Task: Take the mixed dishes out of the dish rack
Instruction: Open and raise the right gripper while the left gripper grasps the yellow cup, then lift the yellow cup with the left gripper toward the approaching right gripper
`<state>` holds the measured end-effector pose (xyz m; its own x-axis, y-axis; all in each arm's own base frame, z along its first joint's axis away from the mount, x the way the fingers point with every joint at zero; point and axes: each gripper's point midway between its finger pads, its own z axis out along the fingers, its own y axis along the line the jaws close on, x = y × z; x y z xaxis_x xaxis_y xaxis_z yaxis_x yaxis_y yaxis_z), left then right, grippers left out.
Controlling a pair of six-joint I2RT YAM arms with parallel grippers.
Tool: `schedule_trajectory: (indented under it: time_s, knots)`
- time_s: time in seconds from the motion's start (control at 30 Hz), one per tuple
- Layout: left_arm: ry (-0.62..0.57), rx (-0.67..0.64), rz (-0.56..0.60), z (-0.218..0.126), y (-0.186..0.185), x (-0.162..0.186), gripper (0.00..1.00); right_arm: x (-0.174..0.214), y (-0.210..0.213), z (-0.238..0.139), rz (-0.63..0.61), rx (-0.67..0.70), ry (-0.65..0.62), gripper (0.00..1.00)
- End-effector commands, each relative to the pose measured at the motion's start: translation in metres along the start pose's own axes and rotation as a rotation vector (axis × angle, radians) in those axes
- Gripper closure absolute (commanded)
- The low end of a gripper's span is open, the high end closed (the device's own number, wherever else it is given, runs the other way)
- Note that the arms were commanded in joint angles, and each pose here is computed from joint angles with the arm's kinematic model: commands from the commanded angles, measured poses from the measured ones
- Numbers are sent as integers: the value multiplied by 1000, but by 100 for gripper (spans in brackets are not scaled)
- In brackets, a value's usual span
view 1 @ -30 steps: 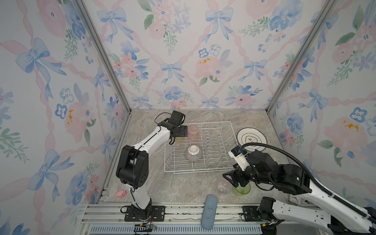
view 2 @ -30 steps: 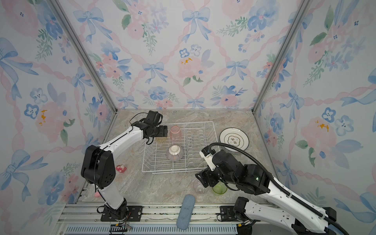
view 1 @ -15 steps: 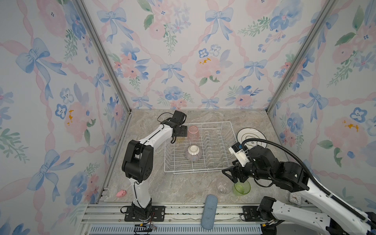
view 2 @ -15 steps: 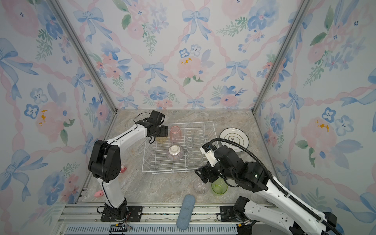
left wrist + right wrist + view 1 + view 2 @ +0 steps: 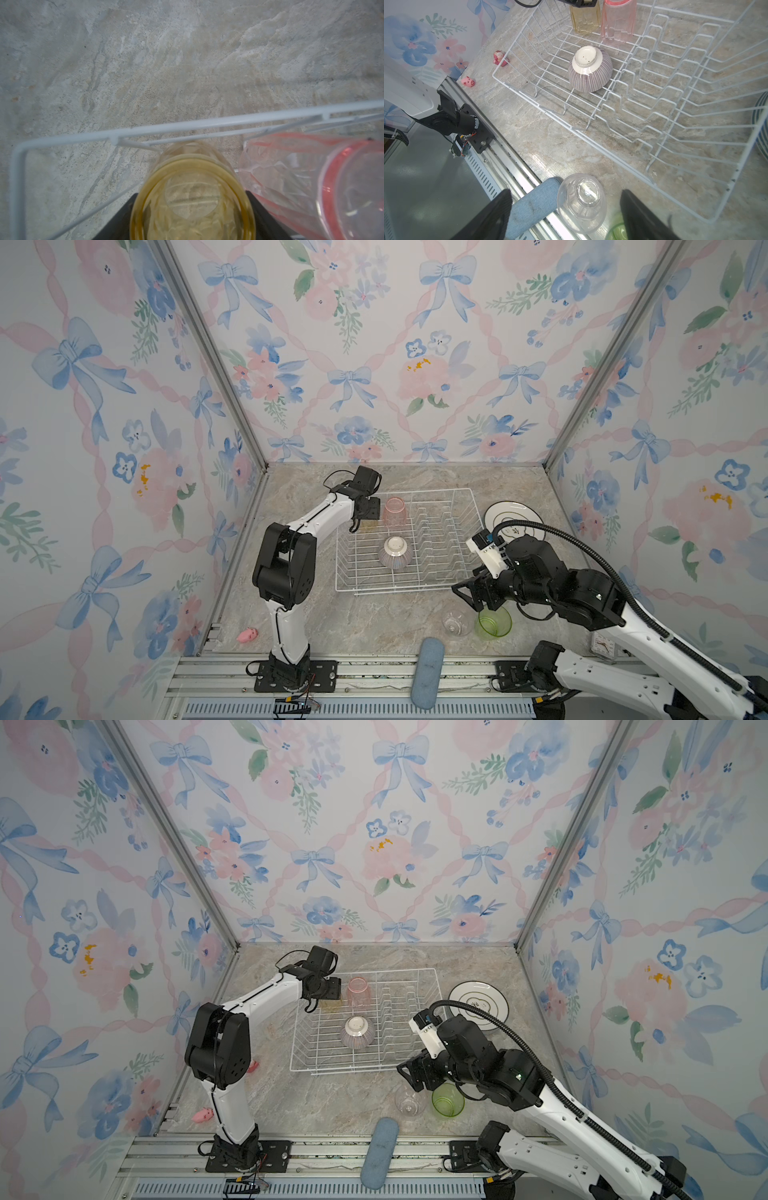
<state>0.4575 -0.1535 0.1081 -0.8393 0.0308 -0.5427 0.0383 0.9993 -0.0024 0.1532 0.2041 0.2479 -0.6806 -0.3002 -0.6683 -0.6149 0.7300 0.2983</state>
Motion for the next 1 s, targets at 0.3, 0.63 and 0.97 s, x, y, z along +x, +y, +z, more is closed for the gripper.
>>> schedule_trajectory:
  time_s: [0.3,0.63,0.97]
  knots:
    - [12,4,19,2,3,4,42,-11,-7,9,28,-17,-63,15]
    - [-63,92,10,-46,-8,-6,42,-34,3,21,97,-156,-153,15]
    - [-92,289,6,-95,-36,0,42,-53,10,41,206,-381,-223,18]
